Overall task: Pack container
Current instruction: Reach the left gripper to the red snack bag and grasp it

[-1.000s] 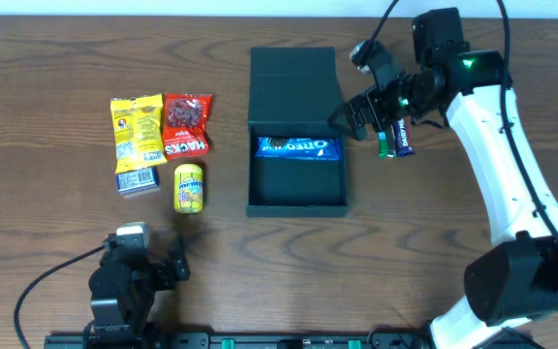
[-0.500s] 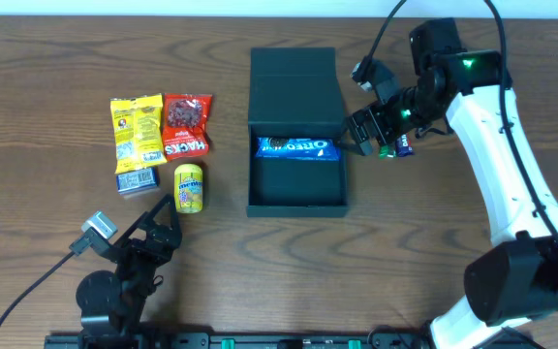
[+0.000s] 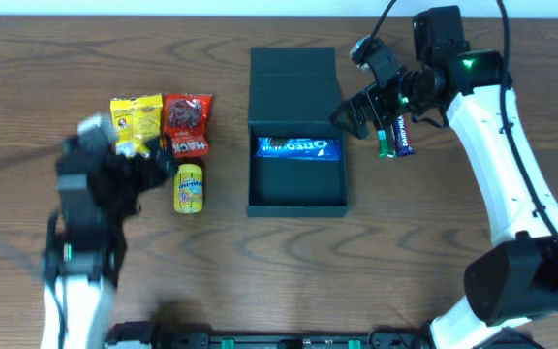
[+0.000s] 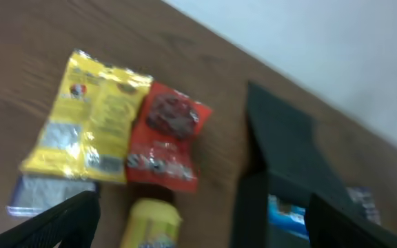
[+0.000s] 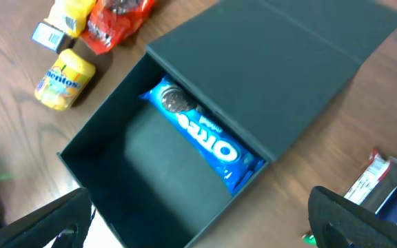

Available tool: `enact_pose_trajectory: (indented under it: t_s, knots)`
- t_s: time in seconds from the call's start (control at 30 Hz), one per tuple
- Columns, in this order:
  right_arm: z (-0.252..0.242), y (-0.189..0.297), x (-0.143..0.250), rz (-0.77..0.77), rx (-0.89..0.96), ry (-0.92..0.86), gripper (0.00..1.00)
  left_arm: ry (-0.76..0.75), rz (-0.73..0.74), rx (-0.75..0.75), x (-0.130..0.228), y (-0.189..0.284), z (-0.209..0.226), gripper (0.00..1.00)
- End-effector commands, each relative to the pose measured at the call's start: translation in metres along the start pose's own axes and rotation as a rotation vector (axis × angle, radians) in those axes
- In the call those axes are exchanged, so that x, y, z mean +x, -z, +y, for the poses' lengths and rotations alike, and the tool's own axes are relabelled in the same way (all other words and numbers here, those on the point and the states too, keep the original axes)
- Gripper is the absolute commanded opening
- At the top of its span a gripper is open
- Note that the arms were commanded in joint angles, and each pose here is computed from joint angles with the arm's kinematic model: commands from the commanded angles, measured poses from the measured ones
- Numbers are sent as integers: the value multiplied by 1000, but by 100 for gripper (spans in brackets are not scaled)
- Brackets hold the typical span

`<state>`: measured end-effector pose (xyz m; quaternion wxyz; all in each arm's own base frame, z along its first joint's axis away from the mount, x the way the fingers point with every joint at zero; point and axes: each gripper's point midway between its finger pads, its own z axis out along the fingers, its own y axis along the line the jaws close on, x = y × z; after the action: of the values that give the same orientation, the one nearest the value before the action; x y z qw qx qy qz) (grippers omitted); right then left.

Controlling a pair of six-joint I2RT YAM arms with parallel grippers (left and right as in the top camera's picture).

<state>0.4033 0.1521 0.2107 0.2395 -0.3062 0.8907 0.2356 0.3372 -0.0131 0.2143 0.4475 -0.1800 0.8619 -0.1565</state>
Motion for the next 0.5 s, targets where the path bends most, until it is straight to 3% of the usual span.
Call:
enact_pose_trajectory:
  t_s: [0.0, 0.17, 0.3, 0.47]
  knots:
    - [-2, -5, -3, -7, -2, 22, 99, -165, 49, -57, -14, -33, -5, 96]
    - [-11, -5, -3, -1, 50, 33, 99, -232, 158, -99, -10, -96, -15, 96]
    - [-18, -4, 3, 31, 90, 24, 99, -248, 259, -127, 17, -136, -10, 96]
    - [-17, -4, 6, 43, 87, 18, 99, -307, 299, -227, 37, -161, 7, 96]
